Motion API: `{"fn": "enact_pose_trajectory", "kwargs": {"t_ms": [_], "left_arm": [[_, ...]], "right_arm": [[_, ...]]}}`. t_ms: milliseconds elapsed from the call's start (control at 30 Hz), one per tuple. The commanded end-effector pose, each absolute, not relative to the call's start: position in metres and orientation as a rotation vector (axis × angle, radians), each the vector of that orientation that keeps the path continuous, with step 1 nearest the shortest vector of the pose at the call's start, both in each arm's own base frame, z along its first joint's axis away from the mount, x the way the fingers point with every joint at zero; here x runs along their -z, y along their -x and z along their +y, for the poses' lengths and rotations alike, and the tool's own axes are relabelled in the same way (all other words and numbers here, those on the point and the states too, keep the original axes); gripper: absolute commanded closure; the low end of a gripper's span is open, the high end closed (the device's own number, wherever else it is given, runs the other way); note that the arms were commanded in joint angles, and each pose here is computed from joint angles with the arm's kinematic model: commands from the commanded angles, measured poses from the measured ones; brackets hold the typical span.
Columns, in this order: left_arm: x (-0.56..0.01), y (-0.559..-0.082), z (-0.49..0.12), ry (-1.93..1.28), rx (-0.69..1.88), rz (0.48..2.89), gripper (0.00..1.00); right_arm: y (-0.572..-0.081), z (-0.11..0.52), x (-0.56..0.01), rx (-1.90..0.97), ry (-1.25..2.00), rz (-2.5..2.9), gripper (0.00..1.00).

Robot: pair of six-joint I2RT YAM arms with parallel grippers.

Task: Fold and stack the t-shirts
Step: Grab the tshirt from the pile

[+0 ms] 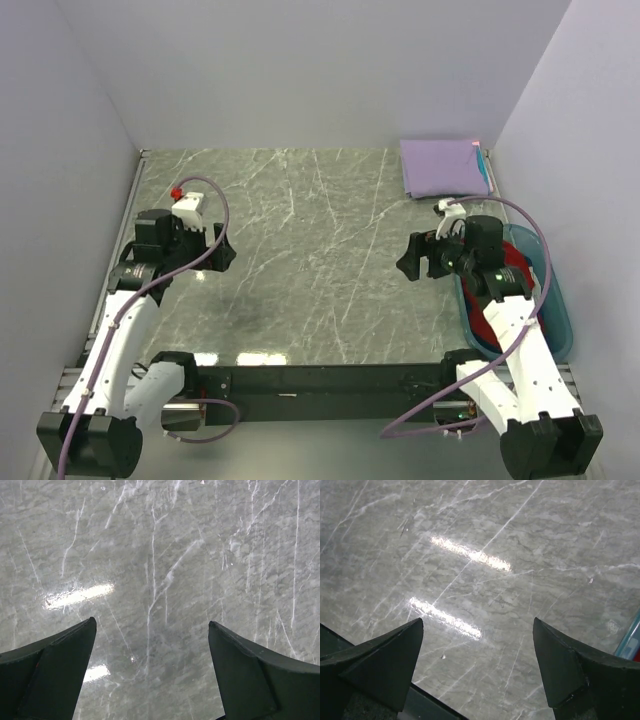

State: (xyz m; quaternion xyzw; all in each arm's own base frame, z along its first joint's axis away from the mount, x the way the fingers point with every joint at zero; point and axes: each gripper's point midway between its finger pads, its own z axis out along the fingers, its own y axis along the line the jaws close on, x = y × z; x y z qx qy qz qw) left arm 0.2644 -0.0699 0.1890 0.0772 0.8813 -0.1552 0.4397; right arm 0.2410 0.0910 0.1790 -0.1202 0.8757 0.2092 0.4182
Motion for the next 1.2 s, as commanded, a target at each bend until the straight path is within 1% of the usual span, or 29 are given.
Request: {"fn": "enact_pose_trajectory", "kwargs": {"t_ms": [0, 33, 100, 133, 200, 233, 300, 333, 367, 433, 533, 700, 767, 867, 1000, 1100, 1167], "left_arm": [[-0.201, -0.27, -0.071, -0.206, 0.393, 2.179, 0.01], [-0.202, -0.274, -0.072, -0.21, 0.401, 2.204, 0.0], [-0.193, -0.277, -0.075, -0.214, 0.429, 2.276, 0.01], [-0.198, -0.276, -0.077, -0.22, 0.44, 2.291, 0.01], [-0.201, -0.277, -0.08, -0.248, 0.465, 2.297, 0.01], [-0.21, -0.278, -0.082, -0.254, 0.475, 2.286, 0.0], [-0.219, -0.277, -0.085, -0.28, 0.5, 2.275, 0.01], [-0.226, -0.277, -0.086, -0.288, 0.505, 2.272, 0.01], [-0.229, -0.276, -0.087, -0.289, 0.516, 2.278, 0.01], [-0.234, -0.276, -0.089, -0.294, 0.537, 2.287, 0.01], [-0.232, -0.273, -0.089, -0.332, 0.542, 2.303, 0.01], [-0.228, -0.27, -0.092, -0.34, 0.565, 2.307, 0.01], [-0.224, -0.268, -0.093, -0.342, 0.575, 2.32, 0.01], [-0.221, -0.268, -0.091, -0.348, 0.562, 2.332, 0.0], [-0.22, -0.268, -0.089, -0.36, 0.549, 2.344, 0.0], [-0.219, -0.265, -0.089, -0.37, 0.548, 2.354, 0.01], [-0.218, -0.264, -0.088, -0.376, 0.542, 2.36, 0.0]], "right_arm": [[-0.251, 0.087, -0.197, -0.503, 0.295, 2.191, 0.04], [-0.258, 0.086, -0.207, -0.493, 0.298, 2.199, 0.04], [-0.255, 0.081, -0.208, -0.477, 0.308, 2.272, 0.04], [-0.262, 0.079, -0.221, -0.471, 0.314, 2.27, 0.04], [-0.262, 0.068, -0.229, -0.437, 0.305, 2.295, 0.04], [-0.27, 0.059, -0.246, -0.404, 0.289, 2.271, 0.04], [-0.266, 0.04, -0.254, -0.347, 0.277, 2.316, 0.04], [-0.274, 0.032, -0.271, -0.316, 0.275, 2.299, 0.04], [-0.269, 0.023, -0.271, -0.284, 0.294, 2.336, 0.04], [-0.275, -0.001, -0.286, -0.216, 0.265, 2.347, 0.04], [-0.272, -0.038, -0.28, -0.13, 0.249, 2.441, 0.04], [-0.258, -0.092, -0.239, 0.004, 0.152, 2.628, 0.04], [-0.254, -0.103, -0.218, 0.029, 0.142, 2.69, 0.04], [-0.243, -0.116, -0.188, 0.085, 0.14, 2.766, 0.04], [-0.208, -0.118, -0.134, 0.035, 0.133, 2.919, 0.05], [-0.19, -0.119, -0.104, 0.046, 0.131, 2.972, 0.05], [-0.189, -0.124, -0.094, 0.092, 0.131, 2.971, 0.05]]}}
